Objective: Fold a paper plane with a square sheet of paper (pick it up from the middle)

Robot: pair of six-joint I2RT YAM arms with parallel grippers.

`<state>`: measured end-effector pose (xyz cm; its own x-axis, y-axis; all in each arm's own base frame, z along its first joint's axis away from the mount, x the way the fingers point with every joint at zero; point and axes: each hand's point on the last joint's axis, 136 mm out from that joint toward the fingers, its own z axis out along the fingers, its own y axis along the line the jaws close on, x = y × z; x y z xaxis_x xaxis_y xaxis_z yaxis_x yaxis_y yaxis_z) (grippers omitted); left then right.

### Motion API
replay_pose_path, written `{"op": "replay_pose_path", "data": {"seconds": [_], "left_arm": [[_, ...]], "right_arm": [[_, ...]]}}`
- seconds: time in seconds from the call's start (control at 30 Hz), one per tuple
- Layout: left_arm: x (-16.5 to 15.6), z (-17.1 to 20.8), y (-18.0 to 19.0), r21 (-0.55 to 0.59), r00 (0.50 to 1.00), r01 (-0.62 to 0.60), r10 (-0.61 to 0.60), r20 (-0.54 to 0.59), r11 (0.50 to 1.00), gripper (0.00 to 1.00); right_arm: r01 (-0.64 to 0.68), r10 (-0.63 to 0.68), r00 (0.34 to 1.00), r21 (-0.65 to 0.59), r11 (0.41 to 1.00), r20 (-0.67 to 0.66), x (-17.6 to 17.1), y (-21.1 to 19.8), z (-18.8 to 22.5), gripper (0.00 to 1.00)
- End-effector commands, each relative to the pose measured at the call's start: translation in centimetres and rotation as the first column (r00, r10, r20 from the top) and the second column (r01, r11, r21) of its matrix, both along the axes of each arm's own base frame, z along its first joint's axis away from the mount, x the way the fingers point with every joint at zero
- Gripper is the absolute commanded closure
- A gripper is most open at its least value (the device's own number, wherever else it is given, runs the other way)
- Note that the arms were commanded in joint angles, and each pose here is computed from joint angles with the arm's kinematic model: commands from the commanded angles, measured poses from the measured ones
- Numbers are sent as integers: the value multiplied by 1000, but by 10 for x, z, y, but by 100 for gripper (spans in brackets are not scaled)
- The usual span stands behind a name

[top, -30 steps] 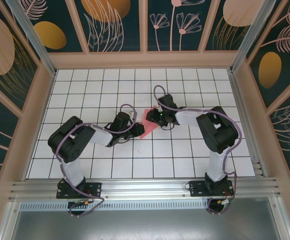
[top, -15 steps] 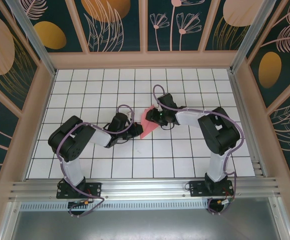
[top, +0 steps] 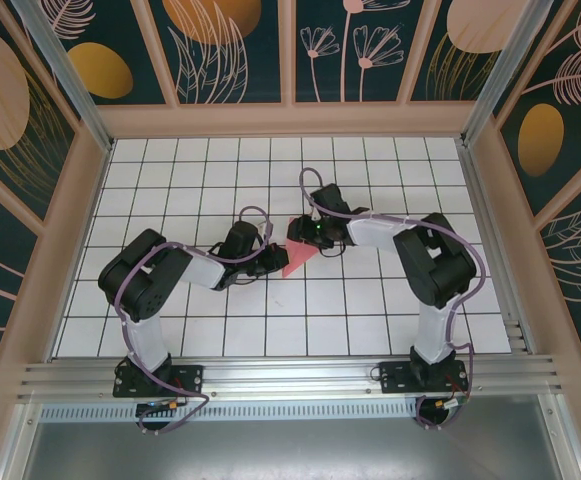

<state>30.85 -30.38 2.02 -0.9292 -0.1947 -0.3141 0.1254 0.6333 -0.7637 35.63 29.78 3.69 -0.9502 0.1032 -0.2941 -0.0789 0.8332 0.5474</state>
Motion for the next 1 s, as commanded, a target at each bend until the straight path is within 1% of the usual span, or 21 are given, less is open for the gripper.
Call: {"op": "replay_pose_path", "data": {"seconds": [0.0, 0.2, 0.3, 0.5, 0.63, 0.7, 0.73, 0.83, 0.9, 0.97], "left_arm": [[-16, -29, 5, 67, 996, 37, -31, -89, 997, 91], [-15, -27, 6, 65, 996, 29, -23, -90, 997, 88], [-13, -20, 6, 50, 997, 21, -17, -78, 999, 82], [-11, 7, 7, -9, 999, 1, -1, -40, 1000, 69], [-13, 16, 16, -9, 999, -25, 24, -23, 1000, 67], [-11, 16, 23, 13, 998, -54, 54, -9, 998, 68], [-7, 29, 27, 7, 997, -75, 75, 28, 997, 68], [2, 44, 35, -1, 987, -129, 128, 98, 992, 68], [5, 55, 34, -30, 982, -132, 135, 134, 991, 69], [6, 62, 27, -64, 982, -101, 110, 153, 993, 70]], "right_arm": [[-10, 9, 1000, -61, 998, -20, -1, -2, -11, 46], [11, -17, 998, -105, 994, -55, -2, -7, -27, 48], [29, -41, 996, -142, 989, -82, -4, -14, -38, 48], [51, -80, 988, -210, 976, -132, -12, -26, -57, 50], [56, -92, 985, -232, 971, -147, -14, -29, -62, 50], [61, -99, 984, -240, 969, -150, -15, -31, -64, 51], [65, -105, 983, -245, 967, -151, -15, -32, -64, 51], [74, -117, 981, -260, 963, -154, -15, -35, -67, 52], [80, -125, 980, -269, 960, -157, -16, -37, -68, 53], [79, -126, 979, -273, 959, -161, -17, -37, -70, 53]]}}
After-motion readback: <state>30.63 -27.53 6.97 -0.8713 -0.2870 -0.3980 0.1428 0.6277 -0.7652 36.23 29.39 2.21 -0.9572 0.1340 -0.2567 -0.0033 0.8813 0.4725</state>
